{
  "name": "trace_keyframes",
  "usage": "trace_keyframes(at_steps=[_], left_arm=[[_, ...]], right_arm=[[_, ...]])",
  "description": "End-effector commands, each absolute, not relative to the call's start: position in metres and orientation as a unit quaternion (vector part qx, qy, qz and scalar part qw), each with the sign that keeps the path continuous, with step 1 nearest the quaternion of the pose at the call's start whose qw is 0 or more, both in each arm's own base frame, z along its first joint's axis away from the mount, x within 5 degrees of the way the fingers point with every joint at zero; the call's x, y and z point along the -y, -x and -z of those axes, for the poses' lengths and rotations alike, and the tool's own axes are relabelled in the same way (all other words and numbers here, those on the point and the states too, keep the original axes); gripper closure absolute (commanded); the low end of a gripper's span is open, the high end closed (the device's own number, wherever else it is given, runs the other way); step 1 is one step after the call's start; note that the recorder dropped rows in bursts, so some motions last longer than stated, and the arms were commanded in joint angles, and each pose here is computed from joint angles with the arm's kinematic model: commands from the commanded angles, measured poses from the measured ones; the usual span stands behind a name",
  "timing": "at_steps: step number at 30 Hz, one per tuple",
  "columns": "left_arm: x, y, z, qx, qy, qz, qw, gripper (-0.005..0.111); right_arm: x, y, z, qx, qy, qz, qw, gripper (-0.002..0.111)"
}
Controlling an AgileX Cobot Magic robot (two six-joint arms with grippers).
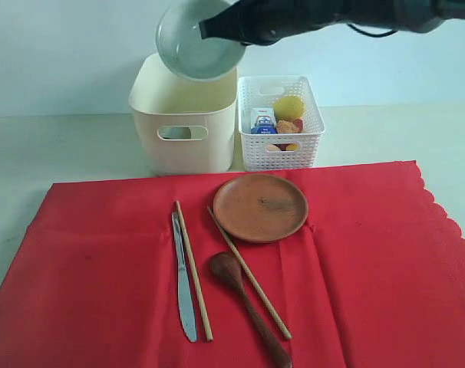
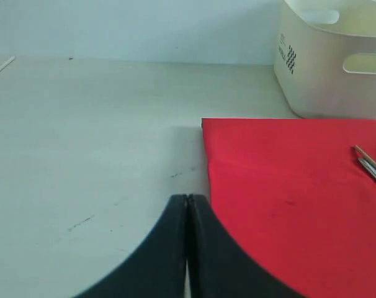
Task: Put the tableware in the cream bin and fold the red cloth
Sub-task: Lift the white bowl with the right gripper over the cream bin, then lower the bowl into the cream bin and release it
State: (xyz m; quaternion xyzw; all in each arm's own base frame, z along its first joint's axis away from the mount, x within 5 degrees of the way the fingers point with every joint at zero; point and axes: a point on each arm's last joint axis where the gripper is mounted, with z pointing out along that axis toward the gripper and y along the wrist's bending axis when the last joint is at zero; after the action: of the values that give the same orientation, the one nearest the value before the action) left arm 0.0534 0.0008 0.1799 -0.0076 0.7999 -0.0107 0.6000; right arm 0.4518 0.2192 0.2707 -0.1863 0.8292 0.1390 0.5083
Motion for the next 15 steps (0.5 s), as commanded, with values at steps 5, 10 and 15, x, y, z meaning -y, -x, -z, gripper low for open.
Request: trace_keyframes(at_steps=[5, 10, 15], left_arm=[[-0.001, -0.053, -0.181, -0.795, 0.006, 0.010, 0.606, 0.107], [-0.001, -0.053, -0.181, -0.795, 0.006, 0.010, 0.606, 0.107], [-0.001, -0.053, -0.181, -0.795, 0.006, 0.010, 0.606, 0.107]], right_arm=[[-0.221, -0.472, -0.228, -0.829, 0.177, -0.130, 0.513, 0.108], [-0.223, -0.476, -0.215, -0.829, 0.173, -0.129, 0.515, 0.108], [-0.224, -0.479, -0.208, -0.826, 0.159, -0.137, 0.523, 0.108]])
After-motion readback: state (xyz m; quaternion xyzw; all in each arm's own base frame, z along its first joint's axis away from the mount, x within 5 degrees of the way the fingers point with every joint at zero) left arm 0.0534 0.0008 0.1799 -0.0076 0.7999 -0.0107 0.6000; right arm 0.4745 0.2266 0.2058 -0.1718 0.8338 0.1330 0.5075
